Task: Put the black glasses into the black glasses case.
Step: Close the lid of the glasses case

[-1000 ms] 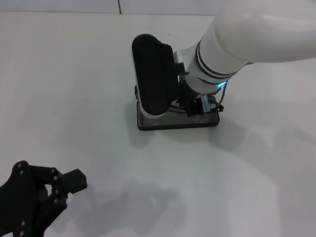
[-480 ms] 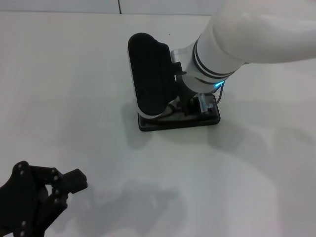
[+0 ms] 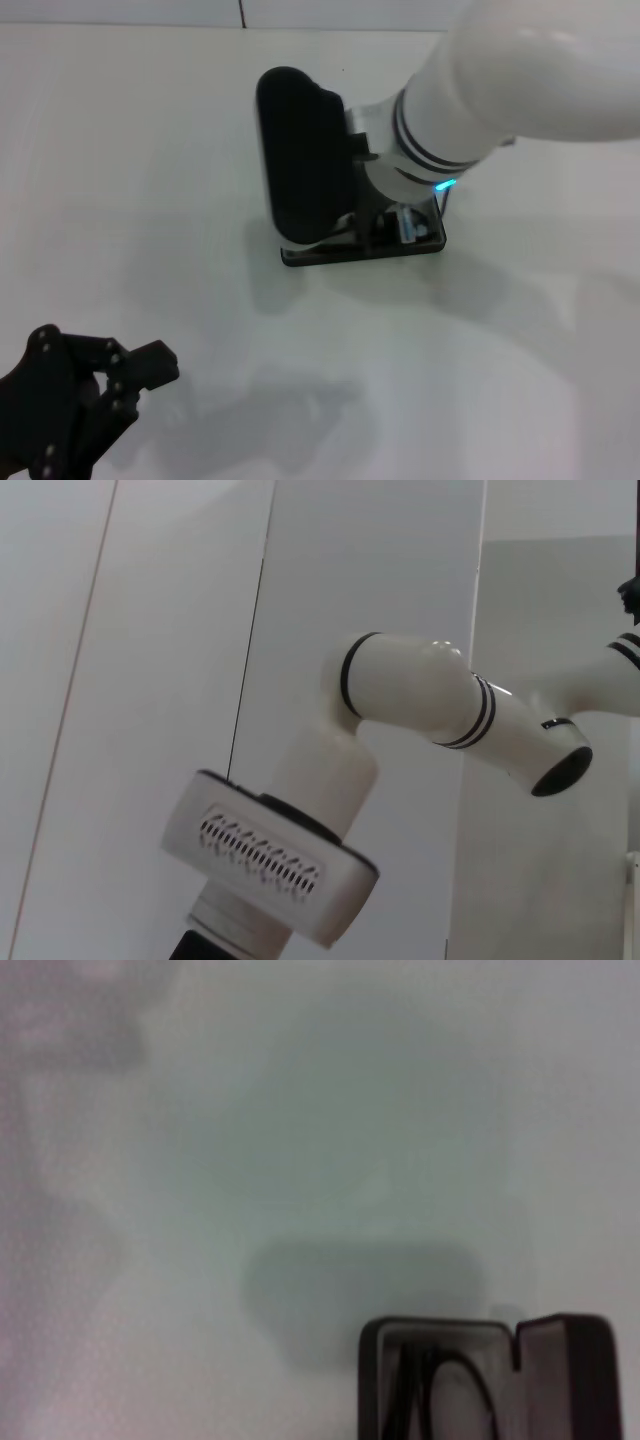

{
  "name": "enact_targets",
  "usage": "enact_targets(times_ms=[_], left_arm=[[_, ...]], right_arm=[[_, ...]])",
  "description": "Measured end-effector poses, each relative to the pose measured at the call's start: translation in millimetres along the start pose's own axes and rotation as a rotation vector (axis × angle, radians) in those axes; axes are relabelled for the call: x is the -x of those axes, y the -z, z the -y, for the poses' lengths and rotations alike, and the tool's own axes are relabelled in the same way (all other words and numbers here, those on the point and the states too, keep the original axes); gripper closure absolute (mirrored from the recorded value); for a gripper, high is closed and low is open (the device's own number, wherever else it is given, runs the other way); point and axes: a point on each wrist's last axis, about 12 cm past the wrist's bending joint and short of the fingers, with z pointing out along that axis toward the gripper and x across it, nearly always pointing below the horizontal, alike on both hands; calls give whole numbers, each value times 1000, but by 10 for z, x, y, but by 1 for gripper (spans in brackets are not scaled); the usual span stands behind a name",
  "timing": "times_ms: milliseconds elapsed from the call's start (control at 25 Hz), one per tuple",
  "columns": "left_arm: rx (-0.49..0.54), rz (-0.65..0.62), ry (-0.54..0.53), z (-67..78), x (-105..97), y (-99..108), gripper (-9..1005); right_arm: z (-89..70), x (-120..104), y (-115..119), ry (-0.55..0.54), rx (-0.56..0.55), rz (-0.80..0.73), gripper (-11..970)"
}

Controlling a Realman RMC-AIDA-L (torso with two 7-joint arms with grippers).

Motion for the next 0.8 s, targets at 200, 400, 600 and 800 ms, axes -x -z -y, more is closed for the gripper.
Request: enact_targets(times_ms=[200, 400, 600, 800], left_arm=[[-3, 7, -1, -27, 15, -19, 955], [-26, 13, 15, -115, 57, -87, 955], [-73, 22, 18, -320, 162, -249, 954], [-111, -14, 21, -612, 287, -446, 952]], right_arm=[[-67, -152, 218, -122, -14, 100, 768], [-139, -398, 491, -279, -35, 229, 760], [-331, -828, 728, -465, -25, 364, 752], [-544, -1426, 977, -714, -103, 543, 744]])
